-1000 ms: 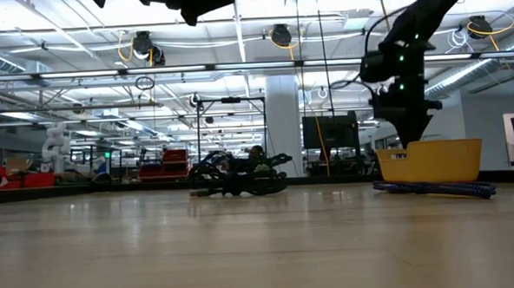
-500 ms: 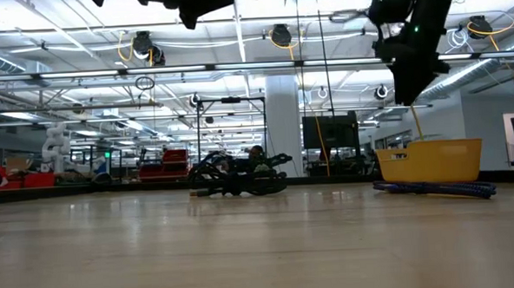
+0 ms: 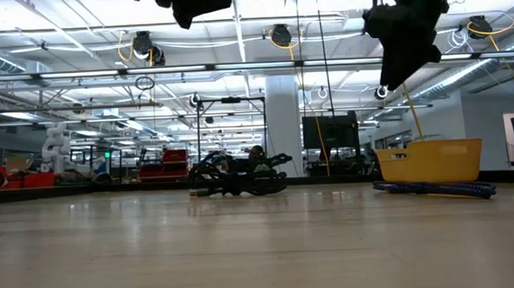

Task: Pick and place USB-C Cables
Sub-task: Put the purple charger cable into the yellow bin

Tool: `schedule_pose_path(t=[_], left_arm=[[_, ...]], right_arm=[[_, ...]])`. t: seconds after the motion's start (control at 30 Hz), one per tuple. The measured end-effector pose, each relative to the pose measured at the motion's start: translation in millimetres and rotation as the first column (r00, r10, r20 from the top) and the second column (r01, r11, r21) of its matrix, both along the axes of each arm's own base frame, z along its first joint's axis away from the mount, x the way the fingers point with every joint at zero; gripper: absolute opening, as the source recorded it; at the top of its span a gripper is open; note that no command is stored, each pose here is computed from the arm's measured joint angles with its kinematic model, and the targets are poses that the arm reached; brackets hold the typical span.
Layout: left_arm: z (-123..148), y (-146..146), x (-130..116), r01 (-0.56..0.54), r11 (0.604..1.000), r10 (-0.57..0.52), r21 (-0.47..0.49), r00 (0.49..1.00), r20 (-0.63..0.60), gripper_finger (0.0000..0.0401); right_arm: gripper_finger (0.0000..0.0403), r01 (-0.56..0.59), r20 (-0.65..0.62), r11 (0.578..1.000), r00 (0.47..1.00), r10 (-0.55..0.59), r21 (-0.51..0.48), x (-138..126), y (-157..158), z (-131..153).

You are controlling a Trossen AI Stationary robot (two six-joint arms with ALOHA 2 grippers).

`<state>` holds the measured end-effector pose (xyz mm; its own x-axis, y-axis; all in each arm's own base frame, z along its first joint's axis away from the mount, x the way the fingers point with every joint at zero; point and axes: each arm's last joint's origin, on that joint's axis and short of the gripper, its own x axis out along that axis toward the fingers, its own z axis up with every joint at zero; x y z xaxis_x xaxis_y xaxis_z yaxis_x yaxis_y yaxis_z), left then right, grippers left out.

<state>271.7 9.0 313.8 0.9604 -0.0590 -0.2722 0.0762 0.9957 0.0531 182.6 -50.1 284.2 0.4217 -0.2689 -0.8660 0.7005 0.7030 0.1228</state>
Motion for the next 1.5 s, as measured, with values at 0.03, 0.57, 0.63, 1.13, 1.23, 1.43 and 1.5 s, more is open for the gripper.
schedule_pose_path(t=[0.03, 0.57, 0.63, 1.13, 1.23, 1.43, 1.5], left_arm=[[-0.8, -1.4, -0.2, -0.003, 1.0, 0.003, -0.002, 1.0, -0.009, 0.0189], [-9.3, -31.4, -3.8, -0.021, 0.999, 0.017, -0.041, 0.994, -0.106, 0.0189], [-10.3, -34.3, -4.5, -0.018, 1.0, 0.015, -0.025, 0.993, -0.115, 0.0189], [-15.7, -35.9, -7.1, -0.029, 0.999, 0.026, -0.017, 0.984, -0.175, 0.0189], [-15.6, -35.5, -7.0, -0.037, 0.999, 0.035, -0.01, 0.984, -0.174, 0.0189], [-15.6, -34.1, -7.0, -0.056, 0.997, 0.063, 0.047, 0.984, -0.168, 0.0189], [-15.5, -34.1, -7.0, -0.05, 0.997, 0.059, 0.06, 0.984, -0.167, 0.0189]], right_arm=[[0.0139, -0.019, 0.008, 1.0, 1.0, 0.019, -0.001, 2.9, 3.6, -0.2], [0.0139, -0.25, 0.246, 0.938, 0.919, 0.307, -0.239, 47.8, 48.8, 12.4], [0.0139, -0.259, 0.246, 0.935, 0.916, 0.318, -0.243, 50.6, 50.5, 16.6], [0.0139, -0.501, 0.007, 0.787, 0.842, 0.539, -0.361, 109.4, 57.4, 12.2], [0.0139, -0.565, -0.03, 0.744, 0.803, 0.596, -0.357, 114.7, 62.9, 6.3], [0.0134, -0.583, -0.022, 0.737, 0.789, 0.614, -0.341, 110.7, 75.5, 7.9], [0.0127, -0.569, -0.005, 0.759, 0.801, 0.598, -0.318, 106.2, 80.2, 10.0]])
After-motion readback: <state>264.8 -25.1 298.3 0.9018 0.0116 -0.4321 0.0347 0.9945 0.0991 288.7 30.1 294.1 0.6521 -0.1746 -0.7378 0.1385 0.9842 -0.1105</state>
